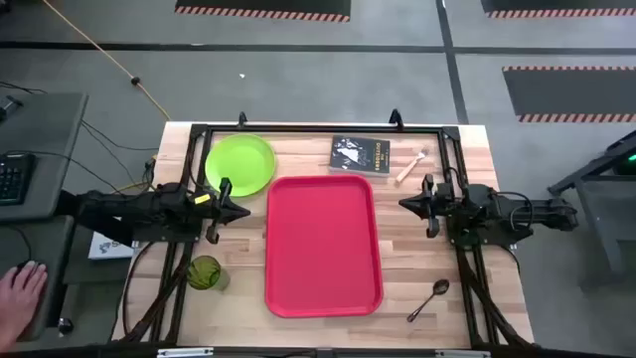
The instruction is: Pick and place plate/cup/fork/spoon on tray
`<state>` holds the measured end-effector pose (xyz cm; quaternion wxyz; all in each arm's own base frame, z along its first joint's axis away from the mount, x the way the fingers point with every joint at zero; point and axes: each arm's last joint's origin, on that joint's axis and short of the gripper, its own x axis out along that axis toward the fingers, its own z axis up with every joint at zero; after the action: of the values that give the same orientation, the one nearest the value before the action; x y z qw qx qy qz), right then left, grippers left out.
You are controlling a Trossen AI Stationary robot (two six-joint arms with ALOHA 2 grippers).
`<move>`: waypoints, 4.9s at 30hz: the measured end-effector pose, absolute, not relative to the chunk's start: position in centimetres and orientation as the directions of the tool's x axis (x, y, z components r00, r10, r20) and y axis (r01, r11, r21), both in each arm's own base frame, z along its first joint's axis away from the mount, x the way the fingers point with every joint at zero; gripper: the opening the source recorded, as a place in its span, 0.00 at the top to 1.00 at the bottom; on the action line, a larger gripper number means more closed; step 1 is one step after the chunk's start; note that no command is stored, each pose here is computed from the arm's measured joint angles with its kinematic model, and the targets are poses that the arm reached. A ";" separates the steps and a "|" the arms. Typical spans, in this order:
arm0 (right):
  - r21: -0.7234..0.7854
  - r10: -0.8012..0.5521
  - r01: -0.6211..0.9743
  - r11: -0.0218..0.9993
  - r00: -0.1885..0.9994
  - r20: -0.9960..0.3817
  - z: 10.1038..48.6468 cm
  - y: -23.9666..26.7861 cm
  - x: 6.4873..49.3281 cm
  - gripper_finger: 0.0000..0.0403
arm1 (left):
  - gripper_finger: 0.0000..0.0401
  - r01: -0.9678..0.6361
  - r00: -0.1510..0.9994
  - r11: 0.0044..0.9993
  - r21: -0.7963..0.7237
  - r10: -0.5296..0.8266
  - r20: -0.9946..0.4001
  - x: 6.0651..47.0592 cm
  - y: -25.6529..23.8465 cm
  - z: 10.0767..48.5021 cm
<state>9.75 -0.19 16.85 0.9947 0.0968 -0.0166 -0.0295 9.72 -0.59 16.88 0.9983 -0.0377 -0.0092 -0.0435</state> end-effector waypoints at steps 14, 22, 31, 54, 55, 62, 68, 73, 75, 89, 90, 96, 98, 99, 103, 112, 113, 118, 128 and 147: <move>0.194 -0.062 0.055 0.980 0.998 0.027 16.8 -0.2 9.8 1.00 | 0.99 0.088 0.996 0.993 -0.074 -0.086 0.022 9.7 -0.6 16.9; 0.194 -0.062 0.055 0.979 0.998 0.027 16.8 -0.2 9.8 1.00 | 0.99 0.087 0.996 0.993 -0.074 -0.086 0.022 9.7 -0.6 16.9; 0.194 -0.061 0.055 0.980 0.998 0.027 16.8 -0.2 9.8 1.00 | 0.99 0.088 0.996 0.993 -0.074 -0.086 0.022 9.7 -0.6 16.9; 0.194 -0.062 0.055 0.980 0.998 0.027 16.8 -0.2 9.8 1.00 | 0.99 0.088 0.996 0.993 -0.074 -0.086 0.022 9.7 -0.6 16.9; 0.194 -0.062 0.055 0.980 0.998 0.027 16.8 -0.2 9.7 1.00 | 0.99 0.088 0.996 0.993 -0.074 -0.086 0.022 9.7 -0.6 16.9; 0.194 -0.062 0.055 0.980 0.998 0.028 16.8 -0.2 9.7 1.00 | 0.99 0.088 0.996 0.993 -0.074 -0.086 0.022 9.7 -0.6 16.9; 0.194 -0.062 0.055 0.979 0.998 0.027 16.8 -0.2 9.7 1.00 | 0.99 0.088 0.996 0.993 -0.074 -0.086 0.022 9.7 -0.6 16.9; 0.194 -0.062 0.055 0.979 0.998 0.027 16.8 -0.2 9.7 1.00 | 0.99 0.088 0.996 0.993 -0.074 -0.086 0.022 9.7 -0.6 16.9; 0.194 -0.062 0.055 0.980 0.998 0.027 16.8 -0.2 9.8 1.00 | 0.99 0.087 0.996 0.993 -0.074 -0.086 0.025 9.7 -0.6 16.9; 0.187 -0.062 0.056 0.981 0.998 0.027 16.8 -0.2 9.8 1.00 | 1.00 -0.171 0.866 0.899 -0.404 0.332 0.374 9.2 0.6 21.7; 0.173 -0.062 0.056 0.983 0.998 0.027 16.8 -0.2 9.8 1.00 | 1.00 -0.177 0.871 0.896 -0.407 0.335 0.359 9.3 0.6 22.3; 0.192 -0.092 0.074 0.979 0.992 0.090 17.5 -0.3 9.7 1.00 | 1.00 -0.202 0.930 0.885 -0.420 0.308 0.201 11.7 0.4 26.5; 0.273 -0.171 0.101 0.957 0.954 0.248 19.0 -0.5 9.4 1.00 | 1.00 -0.198 0.933 0.876 -0.440 0.306 0.189 12.3 0.4 28.1; 0.339 -0.213 0.094 0.936 0.918 0.334 19.9 -0.6 9.1 1.00 | 1.00 -0.196 0.929 0.867 -0.458 0.314 0.196 12.4 0.4 28.9; 0.589 -0.480 0.088 0.803 0.681 0.554 22.4 -1.4 7.3 1.00 | 1.00 -0.259 0.895 0.849 -0.462 0.390 0.215 12.8 0.8 31.0; 0.812 -0.330 -0.139 0.567 0.864 0.379 24.0 -0.8 11.3 1.00 | 1.00 -0.255 0.884 0.847 -0.467 0.400 0.243 12.3 1.5 31.9; 0.839 -0.303 -0.110 0.532 0.901 0.310 24.2 -0.6 12.6 1.00 | 1.00 -0.238 0.891 0.852 -0.466 0.382 0.244 12.3 1.5 31.9; 0.896 0.035 0.113 0.429 0.989 -0.141 24.0 1.2 20.0 1.00 | 1.00 -0.211 0.923 0.879 -0.428 0.323 0.209 12.4 1.8 31.5; 0.648 0.497 0.612 0.453 0.431 -0.754 19.0 11.4 25.9 1.00 | 1.00 -0.261 0.934 0.877 -0.402 0.335 0.123 12.6 2.0 30.7; 0.351 0.306 0.843 0.406 0.237 -0.922 14.4 17.8 26.1 1.00 | 1.00 -0.291 0.939 0.891 -0.348 0.336 0.078 12.7 2.0 30.2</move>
<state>26.07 17.80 14.36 0.6086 0.4981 0.5768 -0.2209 12.67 2.03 30.24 0.9701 -0.1681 -0.0681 0.1616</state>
